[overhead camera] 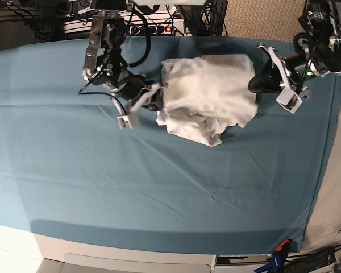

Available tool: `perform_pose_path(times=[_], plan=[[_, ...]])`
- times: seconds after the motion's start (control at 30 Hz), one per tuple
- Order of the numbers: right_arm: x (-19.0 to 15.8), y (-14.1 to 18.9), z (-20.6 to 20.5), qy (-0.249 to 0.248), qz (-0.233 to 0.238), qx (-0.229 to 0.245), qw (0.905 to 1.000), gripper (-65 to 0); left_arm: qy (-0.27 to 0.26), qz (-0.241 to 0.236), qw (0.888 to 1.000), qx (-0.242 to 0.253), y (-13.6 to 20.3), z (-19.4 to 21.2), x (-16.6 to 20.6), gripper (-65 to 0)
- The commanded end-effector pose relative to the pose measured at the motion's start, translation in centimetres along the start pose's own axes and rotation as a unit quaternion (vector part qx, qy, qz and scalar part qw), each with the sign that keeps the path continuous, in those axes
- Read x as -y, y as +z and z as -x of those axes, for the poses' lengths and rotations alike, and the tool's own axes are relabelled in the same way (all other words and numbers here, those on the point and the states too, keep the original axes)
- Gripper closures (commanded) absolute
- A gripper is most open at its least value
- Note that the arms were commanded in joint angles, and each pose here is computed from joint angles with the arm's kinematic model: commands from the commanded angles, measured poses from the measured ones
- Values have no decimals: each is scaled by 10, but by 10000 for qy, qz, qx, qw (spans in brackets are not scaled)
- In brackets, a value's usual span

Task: Fold the T-shirt properly
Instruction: 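Press the bundle flat with both grippers and release it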

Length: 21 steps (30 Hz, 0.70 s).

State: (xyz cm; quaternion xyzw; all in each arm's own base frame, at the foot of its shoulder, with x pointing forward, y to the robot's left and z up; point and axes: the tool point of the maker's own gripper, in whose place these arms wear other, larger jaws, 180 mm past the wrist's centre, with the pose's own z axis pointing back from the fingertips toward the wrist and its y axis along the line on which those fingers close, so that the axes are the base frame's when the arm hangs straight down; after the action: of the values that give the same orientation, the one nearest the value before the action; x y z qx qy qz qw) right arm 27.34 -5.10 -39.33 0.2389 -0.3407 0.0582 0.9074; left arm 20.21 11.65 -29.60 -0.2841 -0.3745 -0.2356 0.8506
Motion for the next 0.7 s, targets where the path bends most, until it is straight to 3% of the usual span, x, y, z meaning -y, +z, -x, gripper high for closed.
perform_pose_path(times=[0.0, 0.17, 0.33, 0.5, 0.67], plan=[[0, 3, -14, 24, 20, 232, 9997, 0, 38, 80, 9997, 239, 1, -8, 5, 0], [2, 3, -14, -14, 64, 243, 9997, 0, 423, 319, 9982, 266, -15, 3, 16, 0], [0, 4, -16, -16, 40, 274, 9996, 0, 588, 698, 9957, -127, -39, 27, 35, 0], [-5, 23, -42, 313, 129, 583, 9977, 0, 684, 77, 9969, -378, -50, 36, 21, 0], [-1, 51, -61, 813, 459, 873, 9918, 0, 12, -215, 9992, 341, -17, -14, 18, 0]])
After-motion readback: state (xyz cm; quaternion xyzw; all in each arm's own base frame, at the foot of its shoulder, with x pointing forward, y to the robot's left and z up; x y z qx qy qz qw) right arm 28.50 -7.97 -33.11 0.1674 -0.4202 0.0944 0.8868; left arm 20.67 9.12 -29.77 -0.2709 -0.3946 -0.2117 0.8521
